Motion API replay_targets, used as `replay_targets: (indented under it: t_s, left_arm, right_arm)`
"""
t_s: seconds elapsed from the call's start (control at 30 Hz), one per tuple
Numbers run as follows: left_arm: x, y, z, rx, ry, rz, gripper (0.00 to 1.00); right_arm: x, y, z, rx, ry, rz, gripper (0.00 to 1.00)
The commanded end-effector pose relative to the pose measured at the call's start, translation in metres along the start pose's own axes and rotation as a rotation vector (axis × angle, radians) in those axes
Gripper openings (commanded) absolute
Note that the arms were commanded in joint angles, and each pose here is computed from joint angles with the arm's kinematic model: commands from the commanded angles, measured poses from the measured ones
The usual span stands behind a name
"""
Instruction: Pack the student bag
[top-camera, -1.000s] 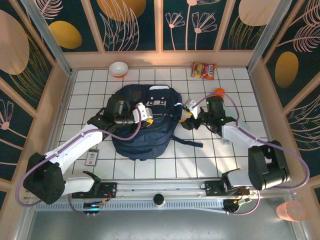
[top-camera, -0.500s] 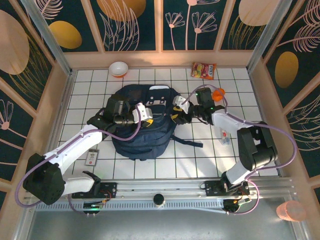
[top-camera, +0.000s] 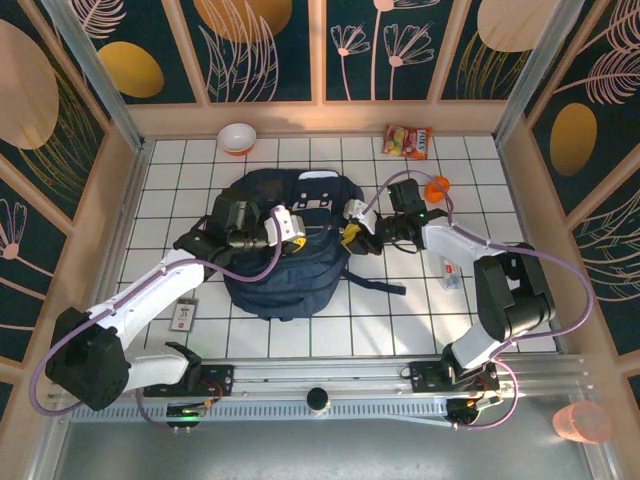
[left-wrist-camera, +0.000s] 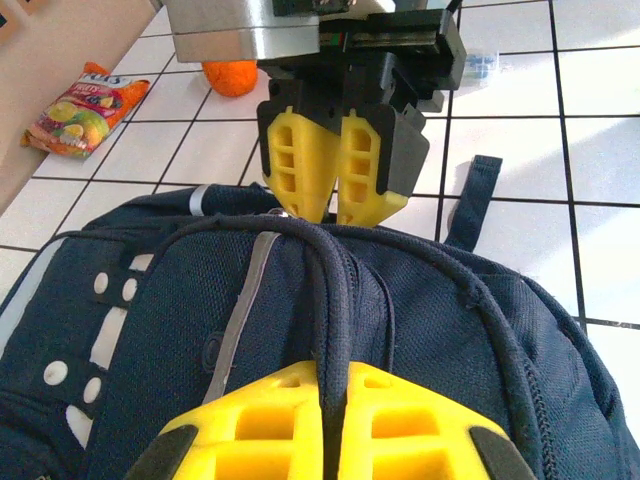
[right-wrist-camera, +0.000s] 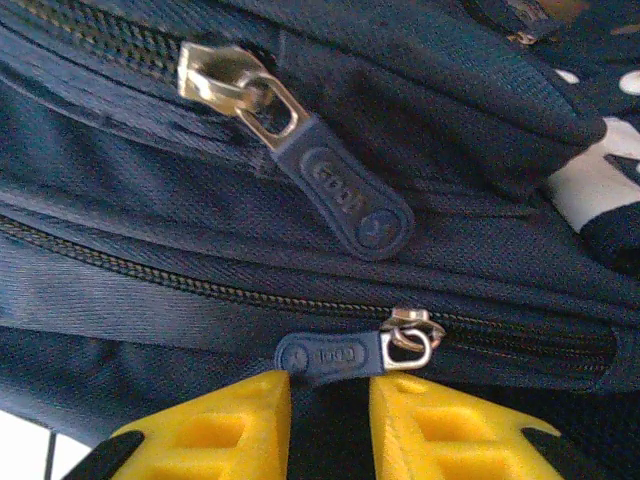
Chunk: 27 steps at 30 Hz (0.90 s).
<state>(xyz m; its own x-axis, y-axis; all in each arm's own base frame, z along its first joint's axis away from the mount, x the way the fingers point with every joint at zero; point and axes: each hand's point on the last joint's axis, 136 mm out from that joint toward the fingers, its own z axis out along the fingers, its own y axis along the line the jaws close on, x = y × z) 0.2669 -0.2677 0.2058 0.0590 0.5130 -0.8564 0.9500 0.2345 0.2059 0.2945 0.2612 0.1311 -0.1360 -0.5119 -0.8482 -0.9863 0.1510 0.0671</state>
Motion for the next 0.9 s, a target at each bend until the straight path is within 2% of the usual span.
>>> replay_targets:
  t_s: [0.0, 0.07, 0.17, 0.43, 0.63, 0.8, 0.83, 0.87]
  left_arm:
    - [-0.045, 0.013, -0.012, -0.042, -0.139, 0.109, 0.0]
    - [-0.046, 0.012, -0.012, -0.038, -0.144, 0.107, 0.0]
    - [-0.047, 0.012, -0.013, -0.037, -0.15, 0.108, 0.0]
    - [-0.052, 0.01, -0.014, -0.028, -0.17, 0.105, 0.0]
    - [-0.053, 0.01, -0.014, -0.027, -0.175, 0.106, 0.0]
    - [-0.055, 0.011, -0.014, -0.029, -0.18, 0.103, 0.0]
    - [-0.054, 0.011, -0.014, -0.028, -0.18, 0.101, 0.0]
    - [-0.055, 0.011, -0.014, -0.028, -0.182, 0.102, 0.0]
  right_arm:
    - [-0.021, 0.005, -0.007, -0.039, -0.077, 0.005, 0.24]
    - [-0.021, 0.001, -0.006, -0.033, -0.079, 0.025, 0.24]
    - [-0.016, -0.007, -0.003, -0.015, -0.07, 0.065, 0.32]
    - [-0.012, -0.021, 0.0, -0.011, -0.093, 0.186, 0.38]
    - [-0.016, -0.025, -0.002, -0.024, -0.128, 0.243, 0.34]
    - [-0.021, -0.022, -0.004, -0.04, -0.164, 0.249, 0.23]
    - [-0.022, -0.02, -0.004, -0.051, -0.172, 0.248, 0.23]
    - [-0.024, -0.018, -0.004, -0.06, -0.181, 0.246, 0.27]
